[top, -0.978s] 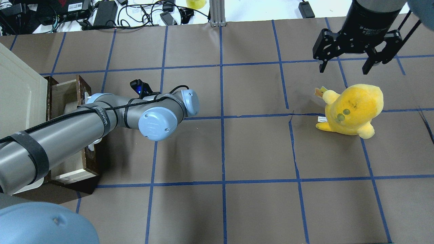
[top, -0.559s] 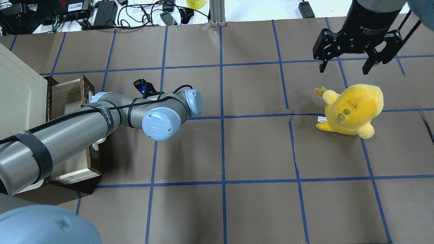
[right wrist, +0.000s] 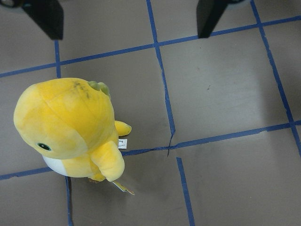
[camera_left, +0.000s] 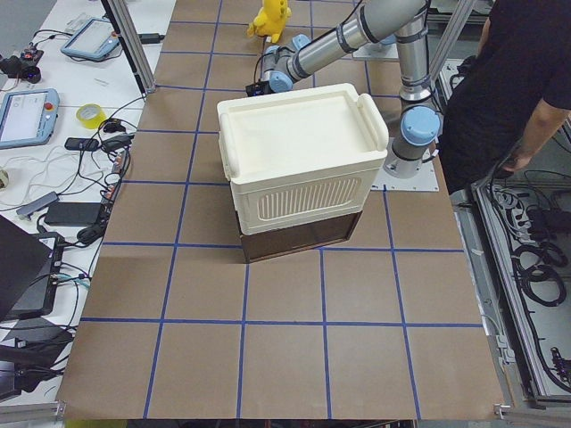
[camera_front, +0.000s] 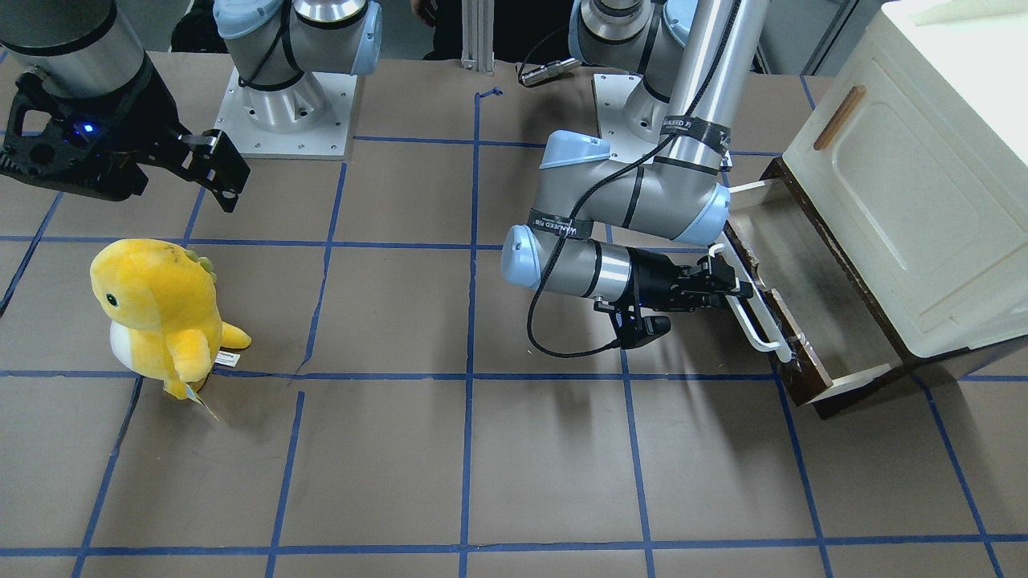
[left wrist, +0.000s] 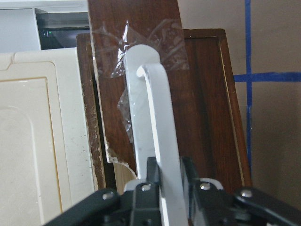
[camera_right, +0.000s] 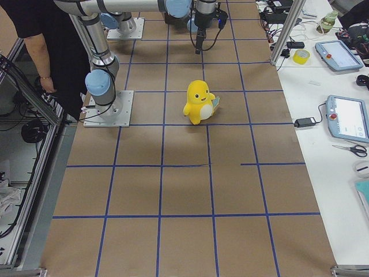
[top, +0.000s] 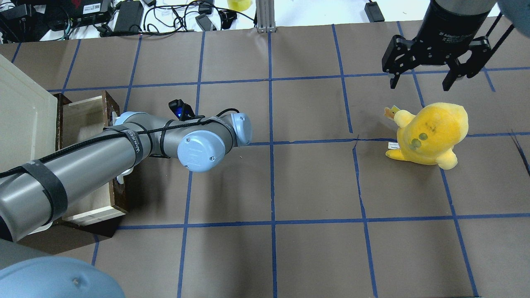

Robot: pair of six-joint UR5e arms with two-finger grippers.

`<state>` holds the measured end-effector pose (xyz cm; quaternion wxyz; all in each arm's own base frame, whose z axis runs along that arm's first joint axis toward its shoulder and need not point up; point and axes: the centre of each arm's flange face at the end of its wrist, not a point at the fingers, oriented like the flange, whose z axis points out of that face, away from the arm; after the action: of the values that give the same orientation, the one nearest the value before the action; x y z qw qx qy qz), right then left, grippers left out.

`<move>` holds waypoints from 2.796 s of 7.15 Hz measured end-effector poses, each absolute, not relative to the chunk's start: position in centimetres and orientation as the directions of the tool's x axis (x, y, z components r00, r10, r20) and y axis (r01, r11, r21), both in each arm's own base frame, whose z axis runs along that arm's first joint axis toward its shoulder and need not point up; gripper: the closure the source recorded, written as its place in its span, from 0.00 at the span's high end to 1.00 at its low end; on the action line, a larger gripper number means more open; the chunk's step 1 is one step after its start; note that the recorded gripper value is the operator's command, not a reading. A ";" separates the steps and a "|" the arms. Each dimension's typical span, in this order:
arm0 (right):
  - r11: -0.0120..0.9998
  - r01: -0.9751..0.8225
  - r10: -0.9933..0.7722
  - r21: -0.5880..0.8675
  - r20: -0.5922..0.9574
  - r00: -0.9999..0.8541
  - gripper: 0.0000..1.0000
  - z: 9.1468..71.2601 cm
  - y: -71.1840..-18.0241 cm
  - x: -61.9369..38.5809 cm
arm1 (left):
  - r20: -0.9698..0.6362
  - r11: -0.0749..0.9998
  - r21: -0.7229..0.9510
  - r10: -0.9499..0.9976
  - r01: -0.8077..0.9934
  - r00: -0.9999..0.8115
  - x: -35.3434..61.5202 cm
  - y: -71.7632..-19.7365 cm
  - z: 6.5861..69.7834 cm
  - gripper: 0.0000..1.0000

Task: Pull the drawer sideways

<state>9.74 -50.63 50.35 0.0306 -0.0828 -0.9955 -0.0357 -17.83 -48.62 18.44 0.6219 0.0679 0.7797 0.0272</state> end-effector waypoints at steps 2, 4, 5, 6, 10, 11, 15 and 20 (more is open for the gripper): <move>0.984 0.167 0.163 0.066 0.067 -0.984 1.00 50.3 -50.6 9.7 | -0.964 0.990 0.122 0.135 0.070 -0.227 -18.0 -48.6 19.5 1.00; 0.984 0.167 0.162 0.066 0.067 -0.984 1.00 50.4 -50.6 9.7 | -0.915 0.990 0.142 0.133 0.003 -0.381 -19.1 -48.9 22.1 1.00; 0.984 0.167 0.162 0.066 0.067 -0.984 1.00 50.4 -50.6 9.8 | -0.851 0.985 0.171 0.139 -0.017 -0.507 -20.2 -49.8 24.7 1.00; 0.984 0.167 0.162 0.066 0.067 -0.984 1.00 50.4 -50.6 9.7 | -0.769 0.981 0.196 0.153 -0.001 -0.620 -21.4 -50.4 27.9 1.00; 0.984 0.168 0.163 0.066 0.067 -0.984 1.00 50.4 -50.6 9.7 | -0.296 0.985 0.078 0.168 0.152 -0.940 -22.8 -48.4 42.2 1.00; 0.984 0.168 0.163 0.066 0.067 -0.984 1.00 50.4 -50.6 9.7 | -0.178 0.991 0.031 0.135 0.132 -0.975 -21.4 -47.9 44.9 1.00; 0.984 0.167 0.162 0.066 0.067 -0.984 1.00 50.3 -50.6 9.7 | -0.029 0.992 -0.093 0.087 0.090 -0.996 -14.8 -45.7 51.8 0.97; 0.984 0.167 0.162 0.066 0.067 -0.984 1.00 50.3 -50.6 9.7 | -0.011 0.992 -0.101 0.074 0.075 -0.997 -14.0 -45.7 52.2 1.00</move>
<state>9.75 -50.63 50.35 0.0306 -0.0826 -0.9955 -0.0357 -14.05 -45.66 52.21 0.0035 0.0374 0.9980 -0.0507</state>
